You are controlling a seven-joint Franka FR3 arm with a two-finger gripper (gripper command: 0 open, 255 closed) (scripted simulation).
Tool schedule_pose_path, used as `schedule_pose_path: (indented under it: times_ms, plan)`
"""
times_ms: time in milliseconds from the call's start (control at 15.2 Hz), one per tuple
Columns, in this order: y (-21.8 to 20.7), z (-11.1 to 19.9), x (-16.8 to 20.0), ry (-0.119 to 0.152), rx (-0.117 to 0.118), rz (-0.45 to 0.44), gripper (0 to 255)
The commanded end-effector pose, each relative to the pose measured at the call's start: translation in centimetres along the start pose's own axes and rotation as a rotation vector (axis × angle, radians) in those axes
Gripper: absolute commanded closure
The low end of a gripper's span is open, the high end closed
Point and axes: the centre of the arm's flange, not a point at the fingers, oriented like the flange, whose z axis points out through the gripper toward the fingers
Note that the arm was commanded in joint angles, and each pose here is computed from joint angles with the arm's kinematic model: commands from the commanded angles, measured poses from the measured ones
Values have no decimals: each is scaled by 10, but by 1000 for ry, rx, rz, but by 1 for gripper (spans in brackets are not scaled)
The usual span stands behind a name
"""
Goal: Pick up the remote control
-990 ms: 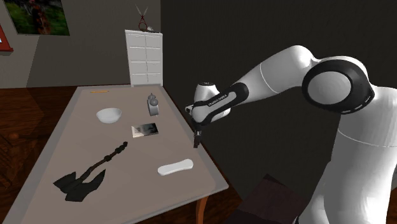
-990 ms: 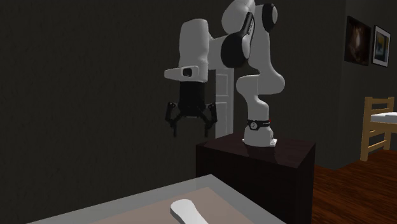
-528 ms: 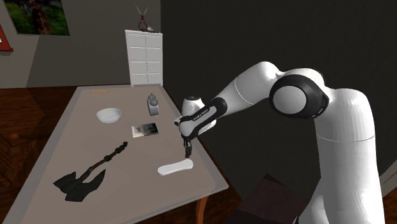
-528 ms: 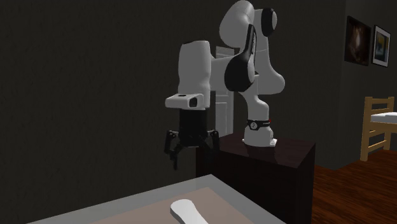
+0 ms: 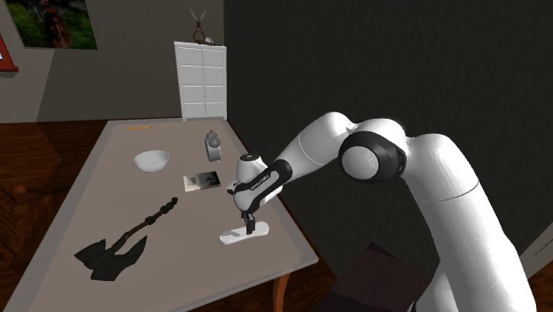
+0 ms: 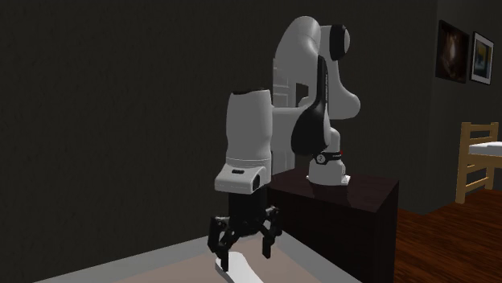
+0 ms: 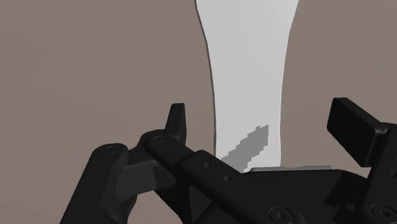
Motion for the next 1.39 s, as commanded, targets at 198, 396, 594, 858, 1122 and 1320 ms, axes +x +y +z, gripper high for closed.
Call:
schedule_pose_path:
  times_ms: [198, 396, 594, 858, 1122, 1320]
  plan:
    - [-1, 29, 3, -1, 0, -11, 0]
    - [-1, 42, 3, -1, 0, -11, 0]
    - [-2, 42, 3, -1, 0, -11, 255]
    - [-2, 42, 3, -1, 0, -11, 255]
    - [-1, 42, 3, -1, 0, -11, 255]
    - [-1, 27, 3, -1, 0, -11, 255]
